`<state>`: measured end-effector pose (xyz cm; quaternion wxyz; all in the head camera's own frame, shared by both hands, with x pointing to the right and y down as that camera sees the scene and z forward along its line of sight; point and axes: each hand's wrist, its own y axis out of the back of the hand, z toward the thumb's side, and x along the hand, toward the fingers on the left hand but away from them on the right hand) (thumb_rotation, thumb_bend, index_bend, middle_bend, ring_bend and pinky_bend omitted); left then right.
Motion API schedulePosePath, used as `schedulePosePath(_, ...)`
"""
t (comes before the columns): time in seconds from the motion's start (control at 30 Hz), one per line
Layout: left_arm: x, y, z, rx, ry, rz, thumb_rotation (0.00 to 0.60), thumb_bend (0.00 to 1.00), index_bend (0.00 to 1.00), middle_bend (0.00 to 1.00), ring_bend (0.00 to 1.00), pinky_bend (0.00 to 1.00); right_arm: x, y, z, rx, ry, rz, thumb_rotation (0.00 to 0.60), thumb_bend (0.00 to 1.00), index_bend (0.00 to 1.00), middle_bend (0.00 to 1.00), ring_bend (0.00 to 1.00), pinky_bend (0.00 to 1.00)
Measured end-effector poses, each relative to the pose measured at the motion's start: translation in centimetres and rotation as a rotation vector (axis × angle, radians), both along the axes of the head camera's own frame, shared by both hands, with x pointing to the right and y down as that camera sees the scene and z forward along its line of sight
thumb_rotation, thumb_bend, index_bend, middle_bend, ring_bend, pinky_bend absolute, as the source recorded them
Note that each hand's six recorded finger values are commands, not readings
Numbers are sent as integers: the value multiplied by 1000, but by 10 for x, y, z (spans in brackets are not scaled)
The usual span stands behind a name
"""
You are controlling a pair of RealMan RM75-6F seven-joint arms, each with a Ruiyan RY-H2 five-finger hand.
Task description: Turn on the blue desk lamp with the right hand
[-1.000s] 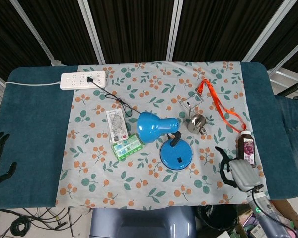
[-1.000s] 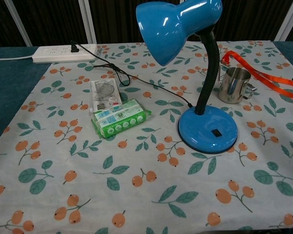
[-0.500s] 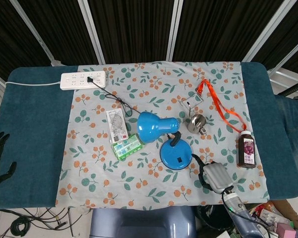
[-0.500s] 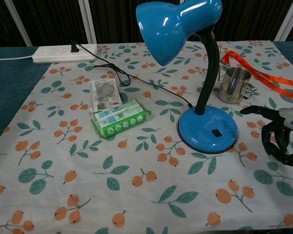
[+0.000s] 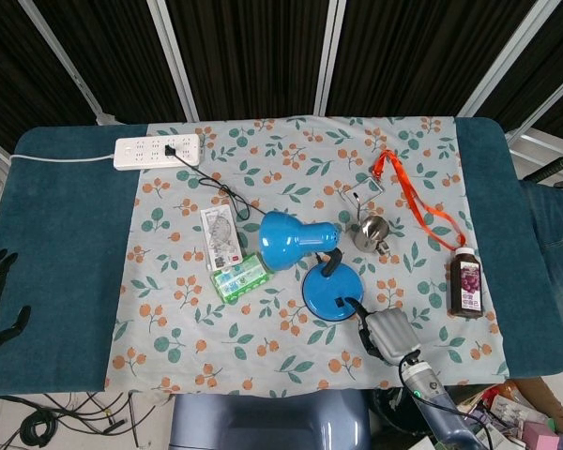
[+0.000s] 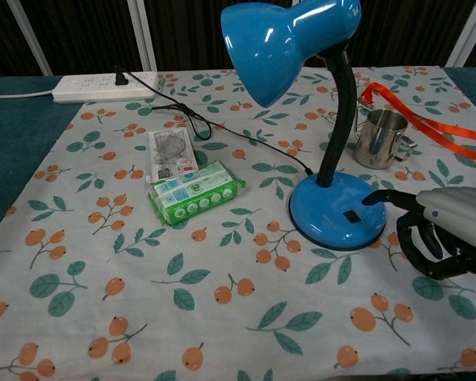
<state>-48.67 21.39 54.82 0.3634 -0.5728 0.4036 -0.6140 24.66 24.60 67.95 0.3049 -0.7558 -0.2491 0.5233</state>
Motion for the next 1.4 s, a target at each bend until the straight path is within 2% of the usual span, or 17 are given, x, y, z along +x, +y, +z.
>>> schedulePosePath(1.4,-1,-1,0,-3,-4,-7,600,356,67,39,67,0,-12,4,10,-19,4,-33,600,568,177,575,643,627)
